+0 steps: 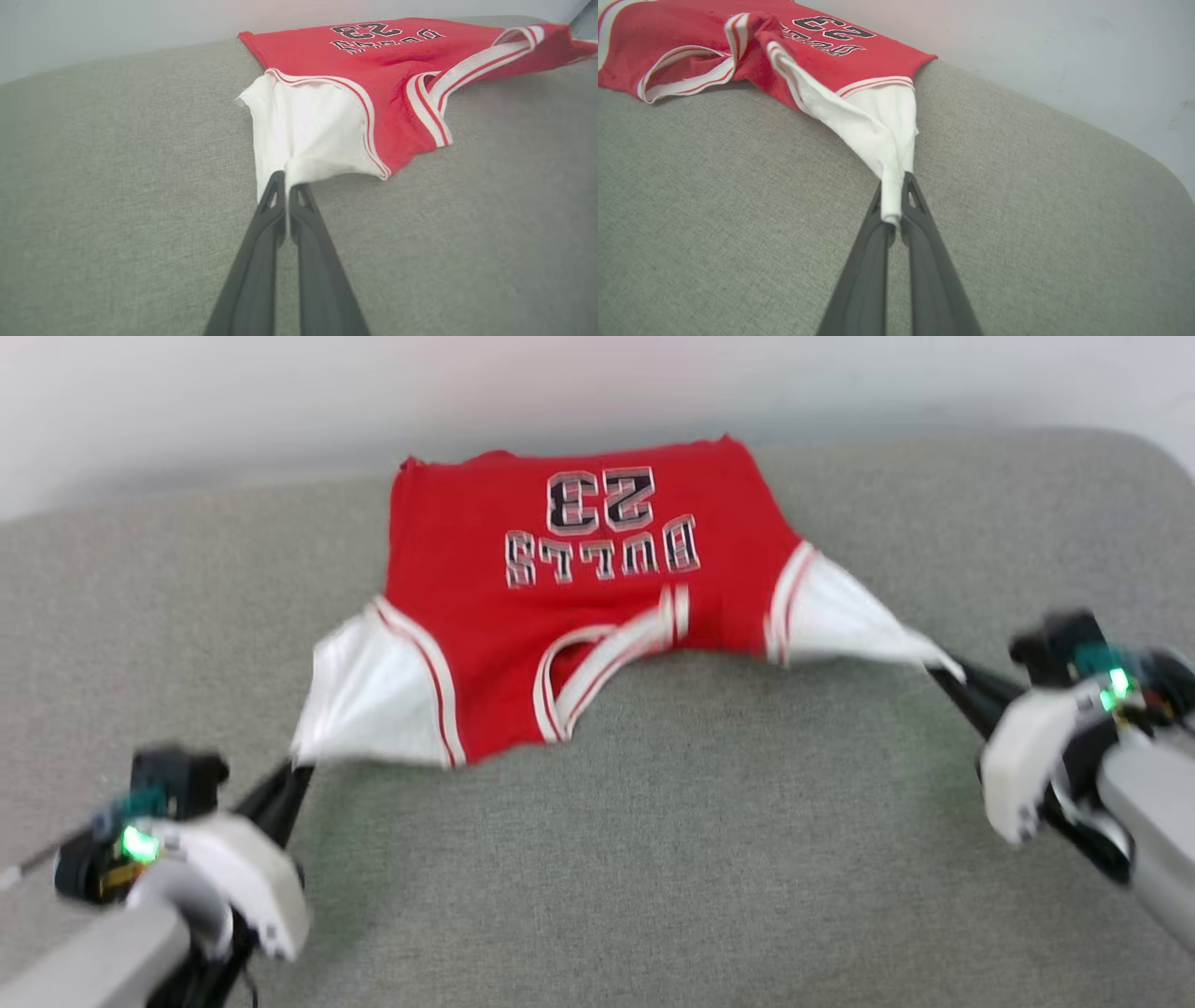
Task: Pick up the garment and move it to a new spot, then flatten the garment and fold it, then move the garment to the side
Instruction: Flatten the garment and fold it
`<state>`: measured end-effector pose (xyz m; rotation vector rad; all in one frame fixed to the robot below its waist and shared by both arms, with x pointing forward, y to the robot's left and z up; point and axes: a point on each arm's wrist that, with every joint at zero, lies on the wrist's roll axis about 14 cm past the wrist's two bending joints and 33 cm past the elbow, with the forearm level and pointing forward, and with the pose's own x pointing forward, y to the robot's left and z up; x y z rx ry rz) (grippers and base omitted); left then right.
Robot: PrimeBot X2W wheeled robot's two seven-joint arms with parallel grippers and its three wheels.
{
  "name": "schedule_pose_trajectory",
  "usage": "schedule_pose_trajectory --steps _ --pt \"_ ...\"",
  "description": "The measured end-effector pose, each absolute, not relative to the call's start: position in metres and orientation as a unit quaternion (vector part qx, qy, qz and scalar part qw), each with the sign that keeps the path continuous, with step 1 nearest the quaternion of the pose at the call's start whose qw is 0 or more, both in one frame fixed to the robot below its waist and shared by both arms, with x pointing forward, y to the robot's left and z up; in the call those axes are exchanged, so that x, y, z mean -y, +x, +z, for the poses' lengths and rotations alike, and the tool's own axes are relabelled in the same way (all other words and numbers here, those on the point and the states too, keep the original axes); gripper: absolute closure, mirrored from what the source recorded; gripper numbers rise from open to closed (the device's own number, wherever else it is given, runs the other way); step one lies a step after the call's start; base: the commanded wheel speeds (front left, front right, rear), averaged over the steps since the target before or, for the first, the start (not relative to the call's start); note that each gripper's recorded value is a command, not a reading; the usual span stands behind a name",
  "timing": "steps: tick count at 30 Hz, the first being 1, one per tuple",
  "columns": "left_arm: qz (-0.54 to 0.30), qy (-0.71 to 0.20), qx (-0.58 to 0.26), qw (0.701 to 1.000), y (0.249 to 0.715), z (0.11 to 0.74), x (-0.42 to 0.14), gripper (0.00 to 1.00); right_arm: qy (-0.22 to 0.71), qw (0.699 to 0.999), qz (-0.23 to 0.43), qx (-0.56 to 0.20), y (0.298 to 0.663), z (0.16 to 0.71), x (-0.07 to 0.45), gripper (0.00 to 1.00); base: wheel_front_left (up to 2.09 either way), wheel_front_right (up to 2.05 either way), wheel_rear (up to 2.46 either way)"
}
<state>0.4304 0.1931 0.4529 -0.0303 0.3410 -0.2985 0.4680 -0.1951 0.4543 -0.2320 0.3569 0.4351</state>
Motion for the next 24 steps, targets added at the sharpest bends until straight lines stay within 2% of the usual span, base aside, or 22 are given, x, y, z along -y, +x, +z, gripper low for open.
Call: schedule_pose_trajectory --steps 12,19,23,24 --pt "-0.088 -0.023 -0.214 0.972 0.335 0.441 -0.231 1.00 -0.084 0.950 0.180 -0.241 0.363 0.418 0.248 1.00 0.00 0.00 0.00" --pt "-0.078 -0.037 -0.246 0.965 0.305 0.428 -0.231 1.00 -0.065 0.931 0.183 -0.309 0.314 0.395 0.257 1.00 0.00 0.00 0.00" --pt "-0.073 -0.036 -0.252 0.964 0.300 0.421 -0.229 1.00 -0.052 0.921 0.183 -0.340 0.300 0.386 0.256 1.00 0.00 0.00 0.00" --pt "-0.073 -0.035 -0.254 0.964 0.299 0.420 -0.228 1.00 -0.052 0.920 0.183 -0.342 0.300 0.386 0.256 0.90 0.00 0.00 0.00"
